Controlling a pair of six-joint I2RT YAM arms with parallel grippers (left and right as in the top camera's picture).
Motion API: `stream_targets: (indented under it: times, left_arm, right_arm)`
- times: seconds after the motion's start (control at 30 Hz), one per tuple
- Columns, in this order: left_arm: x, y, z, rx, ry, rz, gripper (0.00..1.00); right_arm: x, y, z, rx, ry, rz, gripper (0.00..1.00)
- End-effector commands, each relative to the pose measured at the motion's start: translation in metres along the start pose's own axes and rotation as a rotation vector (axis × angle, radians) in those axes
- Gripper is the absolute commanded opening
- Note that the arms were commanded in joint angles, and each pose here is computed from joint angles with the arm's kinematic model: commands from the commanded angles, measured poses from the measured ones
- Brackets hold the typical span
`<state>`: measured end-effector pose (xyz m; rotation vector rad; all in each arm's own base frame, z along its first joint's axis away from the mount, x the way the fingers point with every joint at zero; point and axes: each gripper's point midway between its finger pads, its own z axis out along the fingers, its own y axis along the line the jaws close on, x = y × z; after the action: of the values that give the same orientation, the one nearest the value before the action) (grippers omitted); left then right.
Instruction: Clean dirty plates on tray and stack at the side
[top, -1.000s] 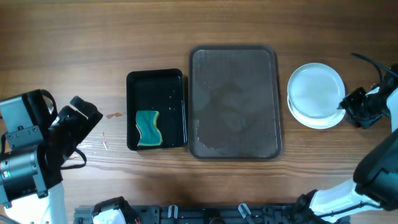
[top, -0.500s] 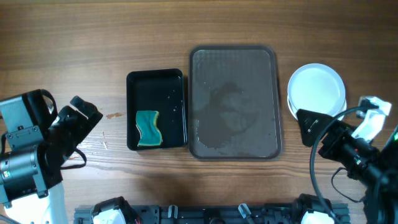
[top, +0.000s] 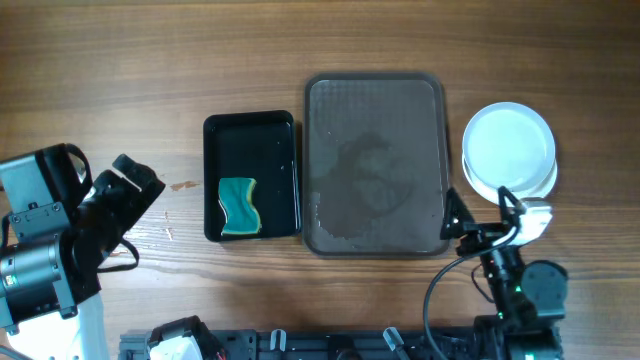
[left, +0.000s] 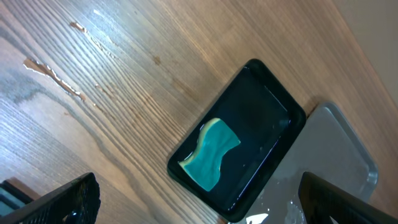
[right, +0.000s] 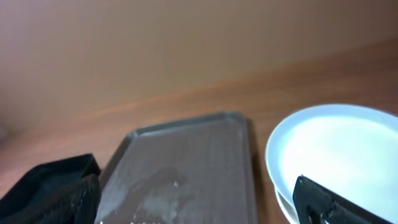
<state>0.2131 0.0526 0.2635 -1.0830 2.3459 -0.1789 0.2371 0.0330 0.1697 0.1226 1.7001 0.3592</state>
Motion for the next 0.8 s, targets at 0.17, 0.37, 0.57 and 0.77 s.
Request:
stream_targets:
  times: [0.17,0.37,0.57,0.77]
  left_arm:
    - [-0.004,0.002,-0.001,-0.011,-0.016,0.002,1.00]
    - [-0.004,0.002,-0.001,-0.012,-0.015,0.002,1.00]
    - [0.000,-0.003,-0.013,0.009,-0.100,0.085,1.00]
    - [0.010,-0.073,-0.011,0.607,-0.551,0.296,1.00]
  right_arm:
    - [-0.009,-0.004,0.006,0.000,-0.132,0.008,0.99]
    - [-0.009,-0.004,0.006,0.000,-0.132,0.008,1.00]
    - [-0.009,-0.004,0.006,0.000,-0.132,0.008,1.00]
    - [-0.007,-0.004,0.007,0.001,-0.126,0.008,1.00]
